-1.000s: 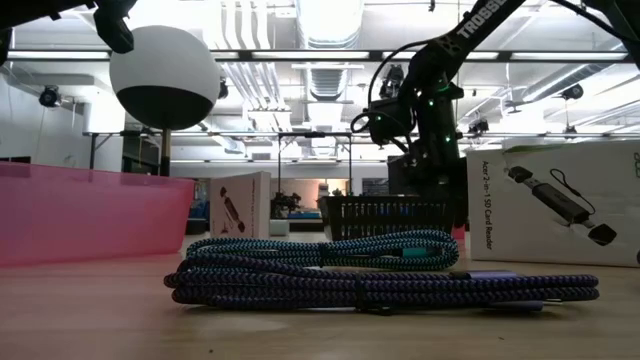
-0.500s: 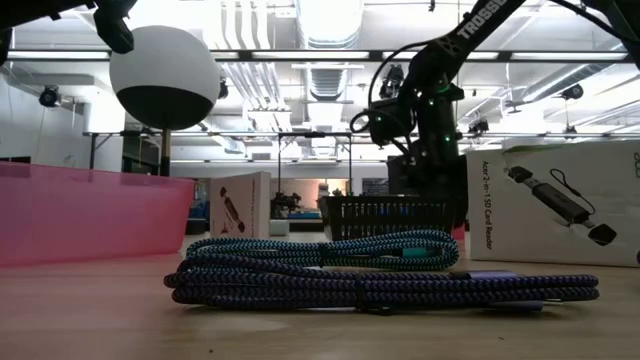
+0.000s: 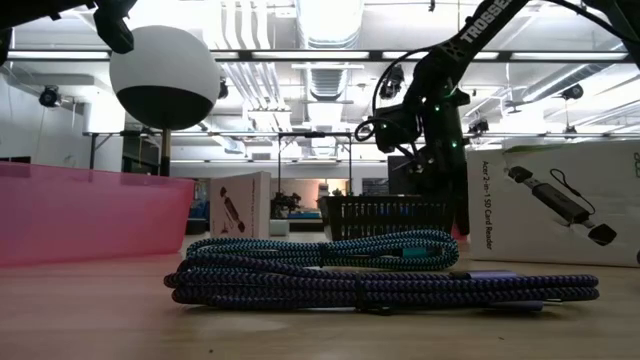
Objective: Pick and place items into bin
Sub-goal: Put the pink charger adapter into the black bin
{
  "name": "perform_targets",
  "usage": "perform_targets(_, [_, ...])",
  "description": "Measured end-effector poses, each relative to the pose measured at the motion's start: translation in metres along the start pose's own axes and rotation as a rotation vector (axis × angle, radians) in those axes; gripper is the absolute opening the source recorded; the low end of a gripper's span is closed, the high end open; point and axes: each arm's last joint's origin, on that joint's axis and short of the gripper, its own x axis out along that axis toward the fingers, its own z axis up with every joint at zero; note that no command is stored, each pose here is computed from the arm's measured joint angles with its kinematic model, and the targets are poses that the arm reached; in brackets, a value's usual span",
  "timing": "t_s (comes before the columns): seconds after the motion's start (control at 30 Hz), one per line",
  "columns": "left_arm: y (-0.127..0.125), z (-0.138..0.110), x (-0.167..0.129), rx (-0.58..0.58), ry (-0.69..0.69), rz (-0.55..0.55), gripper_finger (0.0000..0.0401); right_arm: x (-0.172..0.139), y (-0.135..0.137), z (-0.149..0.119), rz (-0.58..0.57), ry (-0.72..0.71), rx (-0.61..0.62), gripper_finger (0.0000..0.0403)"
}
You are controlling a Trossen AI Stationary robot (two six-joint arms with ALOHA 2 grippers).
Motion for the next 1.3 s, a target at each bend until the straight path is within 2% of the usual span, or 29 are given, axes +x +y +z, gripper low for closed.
perform_targets(0.3, [0.000,0.000,0.000,0.000,0.000,0.000,0.0167,0.000,0.000,0.000,-0.001,-0.001,0.030,0.0155])
perform_targets(0.57, [0.000,0.000,0.000,0.000,0.000,0.000,0.0167,-0.010,-0.001,0.001,-0.014,-0.020,0.067,0.0142])
perform_targets(0.97, [0.000,0.000,0.000,0.000,0.000,0.000,0.0167,-0.059,0.001,-0.005,-0.062,-0.115,0.130,0.0142])
perform_targets(1.17, [0.000,0.000,0.000,0.000,0.000,0.000,0.0167,-0.087,0.004,-0.008,-0.095,-0.210,0.165,0.0142])
perform_targets(1.3, [0.000,0.000,0.000,0.000,0.000,0.000,0.0167,-0.104,0.007,-0.008,-0.065,-0.292,0.190,0.0142])
